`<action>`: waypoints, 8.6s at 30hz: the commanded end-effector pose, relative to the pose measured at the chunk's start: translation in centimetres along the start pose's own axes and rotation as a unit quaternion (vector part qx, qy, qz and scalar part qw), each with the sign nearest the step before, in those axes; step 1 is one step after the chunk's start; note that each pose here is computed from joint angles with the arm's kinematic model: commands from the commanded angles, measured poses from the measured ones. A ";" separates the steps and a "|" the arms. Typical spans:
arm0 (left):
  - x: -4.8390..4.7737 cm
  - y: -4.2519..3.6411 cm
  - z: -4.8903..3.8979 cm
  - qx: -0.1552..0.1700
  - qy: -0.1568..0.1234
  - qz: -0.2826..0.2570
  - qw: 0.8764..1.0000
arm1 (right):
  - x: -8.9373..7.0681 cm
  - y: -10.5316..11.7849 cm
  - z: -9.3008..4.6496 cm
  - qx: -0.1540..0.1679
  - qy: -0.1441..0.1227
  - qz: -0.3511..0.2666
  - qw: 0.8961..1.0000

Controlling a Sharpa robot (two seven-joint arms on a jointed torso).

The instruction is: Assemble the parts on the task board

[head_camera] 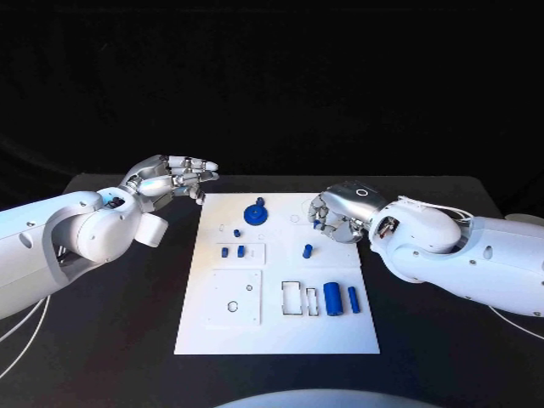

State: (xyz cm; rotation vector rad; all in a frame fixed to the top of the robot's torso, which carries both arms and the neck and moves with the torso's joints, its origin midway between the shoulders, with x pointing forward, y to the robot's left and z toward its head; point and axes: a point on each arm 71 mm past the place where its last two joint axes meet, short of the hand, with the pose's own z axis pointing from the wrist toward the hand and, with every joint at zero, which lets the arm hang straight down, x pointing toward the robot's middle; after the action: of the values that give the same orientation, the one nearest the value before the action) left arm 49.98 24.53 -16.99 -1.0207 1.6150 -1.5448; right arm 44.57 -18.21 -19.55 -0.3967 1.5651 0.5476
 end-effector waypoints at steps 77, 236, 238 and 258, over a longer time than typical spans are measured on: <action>1.83 -0.01 1.18 0.010 0.006 -0.004 1.000 | 8.1 11.7 1.2 -0.120 0.016 0.090 0.989; 1.14 0.51 0.89 -0.005 0.009 -0.004 1.000 | -0.8 7.8 -1.1 -0.094 -0.008 0.098 0.991; 1.22 0.51 0.97 -0.004 0.010 -0.004 1.000 | -0.6 9.2 -0.9 -0.114 -0.010 0.103 0.988; 2.32 0.52 1.94 0.002 0.013 -0.006 1.000 | 5.0 14.9 1.5 -0.176 0.040 0.141 0.973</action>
State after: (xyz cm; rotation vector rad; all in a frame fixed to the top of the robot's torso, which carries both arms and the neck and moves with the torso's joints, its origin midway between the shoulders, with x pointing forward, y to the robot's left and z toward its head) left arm 50.53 21.75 -17.72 -1.0162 1.6388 -1.5558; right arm 37.20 -4.96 -22.81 -0.4447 1.6063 1.0308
